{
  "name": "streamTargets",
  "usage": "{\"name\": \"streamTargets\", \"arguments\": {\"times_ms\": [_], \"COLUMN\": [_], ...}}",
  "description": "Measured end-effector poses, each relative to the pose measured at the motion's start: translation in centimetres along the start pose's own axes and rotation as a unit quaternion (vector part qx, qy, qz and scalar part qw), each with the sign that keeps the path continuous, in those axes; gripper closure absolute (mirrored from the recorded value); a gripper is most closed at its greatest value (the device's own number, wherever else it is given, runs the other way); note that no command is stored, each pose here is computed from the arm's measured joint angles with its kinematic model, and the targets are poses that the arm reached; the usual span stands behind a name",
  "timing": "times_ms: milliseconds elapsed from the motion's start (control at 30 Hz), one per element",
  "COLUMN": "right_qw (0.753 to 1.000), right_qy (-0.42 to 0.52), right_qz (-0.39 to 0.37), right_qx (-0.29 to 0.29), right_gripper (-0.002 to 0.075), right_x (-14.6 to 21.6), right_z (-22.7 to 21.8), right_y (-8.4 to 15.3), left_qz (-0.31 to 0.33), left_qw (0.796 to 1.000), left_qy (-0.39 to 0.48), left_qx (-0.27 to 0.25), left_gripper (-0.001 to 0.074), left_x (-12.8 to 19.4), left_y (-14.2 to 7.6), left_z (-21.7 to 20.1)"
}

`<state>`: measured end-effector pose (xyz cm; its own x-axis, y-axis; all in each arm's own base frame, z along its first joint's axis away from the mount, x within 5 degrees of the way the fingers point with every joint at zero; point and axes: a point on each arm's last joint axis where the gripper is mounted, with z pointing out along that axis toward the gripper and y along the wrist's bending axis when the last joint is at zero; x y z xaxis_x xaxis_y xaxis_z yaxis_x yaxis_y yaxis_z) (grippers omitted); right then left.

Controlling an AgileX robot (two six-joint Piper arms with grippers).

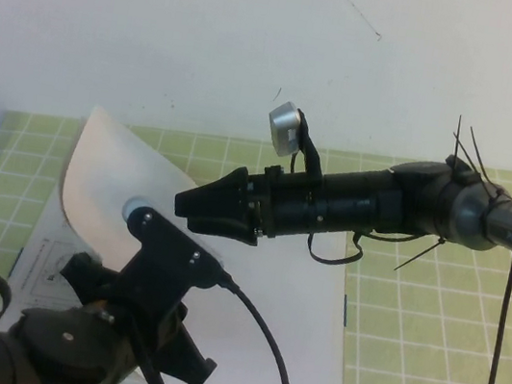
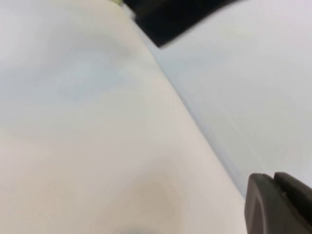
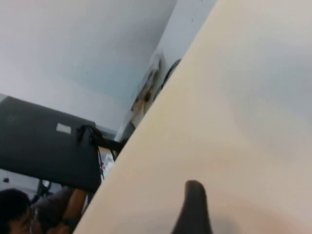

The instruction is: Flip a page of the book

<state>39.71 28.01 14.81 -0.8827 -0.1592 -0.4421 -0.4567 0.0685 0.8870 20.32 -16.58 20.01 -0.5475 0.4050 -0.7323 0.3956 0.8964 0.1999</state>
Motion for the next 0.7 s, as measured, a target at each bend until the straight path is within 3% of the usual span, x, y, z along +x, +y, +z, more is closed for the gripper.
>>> {"name": "streamTargets", "arguments": {"times_ms": [167,300,600,700], "right_qw": [0.998,0.993,0.973,0.952], "right_qy": [0.035,0.064,0.075,0.104], "right_qz": [-0.043,-0.082,-0.166,-0.197], "right_qx": [0.022,0.056,0.142,0.211], "right_gripper": [0.0208,0.0278,0.0652,0.0703], "right_x": [-1.1,-2.8,-7.2,-8.0], "right_z": [-0.6,-2.1,-6.5,-7.7], "right_y": [1.6,3.9,8.8,10.4], "left_qz": [-0.023,-0.06,-0.106,-0.132], "left_qw": [0.999,0.996,0.988,0.981], "left_qy": [-0.031,-0.057,-0.091,-0.099], "left_qx": [-0.03,-0.033,0.06,0.107], "left_gripper": [0.0739,0.0739,0.0739,0.0739], "left_x": [-0.9,-1.6,-2.4,-2.7], "left_y": [1.3,2.0,1.1,0.6], "left_z": [-1.7,-3.1,-4.7,-5.4]}}
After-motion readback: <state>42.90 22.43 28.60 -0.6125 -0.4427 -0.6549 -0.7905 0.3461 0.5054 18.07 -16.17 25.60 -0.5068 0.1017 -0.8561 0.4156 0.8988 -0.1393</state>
